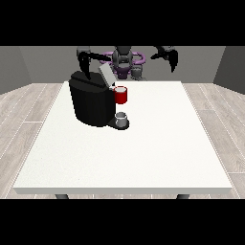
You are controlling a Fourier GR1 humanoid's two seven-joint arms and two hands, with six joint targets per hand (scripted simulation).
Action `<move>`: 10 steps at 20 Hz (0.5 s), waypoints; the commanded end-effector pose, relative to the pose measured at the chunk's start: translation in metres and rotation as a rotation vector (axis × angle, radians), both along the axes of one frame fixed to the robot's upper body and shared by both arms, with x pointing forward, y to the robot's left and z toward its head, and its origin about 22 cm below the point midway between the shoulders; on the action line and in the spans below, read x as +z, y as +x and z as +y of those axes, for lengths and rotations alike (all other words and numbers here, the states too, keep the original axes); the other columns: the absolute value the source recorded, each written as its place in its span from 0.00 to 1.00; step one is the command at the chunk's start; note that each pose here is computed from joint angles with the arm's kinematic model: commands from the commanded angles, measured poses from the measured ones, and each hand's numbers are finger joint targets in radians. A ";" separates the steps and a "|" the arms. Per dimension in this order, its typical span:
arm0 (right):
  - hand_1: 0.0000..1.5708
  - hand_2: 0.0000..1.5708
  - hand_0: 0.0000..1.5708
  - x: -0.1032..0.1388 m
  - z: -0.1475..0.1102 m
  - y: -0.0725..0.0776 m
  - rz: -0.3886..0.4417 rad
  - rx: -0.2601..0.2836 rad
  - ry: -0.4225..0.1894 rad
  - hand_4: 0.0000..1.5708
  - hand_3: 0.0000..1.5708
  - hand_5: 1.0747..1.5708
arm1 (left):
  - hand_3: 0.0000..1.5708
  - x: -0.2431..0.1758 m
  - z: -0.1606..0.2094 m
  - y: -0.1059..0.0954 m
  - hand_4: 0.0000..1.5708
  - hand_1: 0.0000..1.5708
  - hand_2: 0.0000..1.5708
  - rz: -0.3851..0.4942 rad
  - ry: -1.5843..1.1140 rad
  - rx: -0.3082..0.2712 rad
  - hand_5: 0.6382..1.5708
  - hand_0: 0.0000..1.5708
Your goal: Insert the coffee pod into the coffee machine and close the lid
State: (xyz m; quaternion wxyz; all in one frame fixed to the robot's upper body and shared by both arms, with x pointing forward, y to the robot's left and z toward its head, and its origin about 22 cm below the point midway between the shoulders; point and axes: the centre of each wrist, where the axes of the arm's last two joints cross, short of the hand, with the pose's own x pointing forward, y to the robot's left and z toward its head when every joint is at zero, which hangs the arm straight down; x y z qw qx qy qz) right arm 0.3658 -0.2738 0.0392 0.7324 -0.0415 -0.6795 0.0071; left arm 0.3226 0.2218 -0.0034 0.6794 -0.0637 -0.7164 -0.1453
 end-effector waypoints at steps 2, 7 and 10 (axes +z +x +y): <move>0.00 0.00 0.00 0.020 0.041 0.017 -0.021 0.074 0.015 0.00 0.00 1.00 | 0.00 0.014 0.010 -0.007 0.24 0.00 0.00 -0.028 -0.006 0.040 1.00 0.00; 0.00 0.00 0.00 0.023 0.030 0.026 -0.055 0.073 -0.028 0.00 0.00 1.00 | 0.00 0.028 0.015 -0.017 0.24 0.00 0.00 -0.069 -0.016 0.011 1.00 0.00; 0.00 0.00 0.00 0.031 0.051 0.027 -0.038 0.164 -0.037 0.05 0.00 1.00 | 0.00 0.013 0.021 -0.027 0.24 0.00 0.00 -0.068 0.011 0.100 1.00 0.00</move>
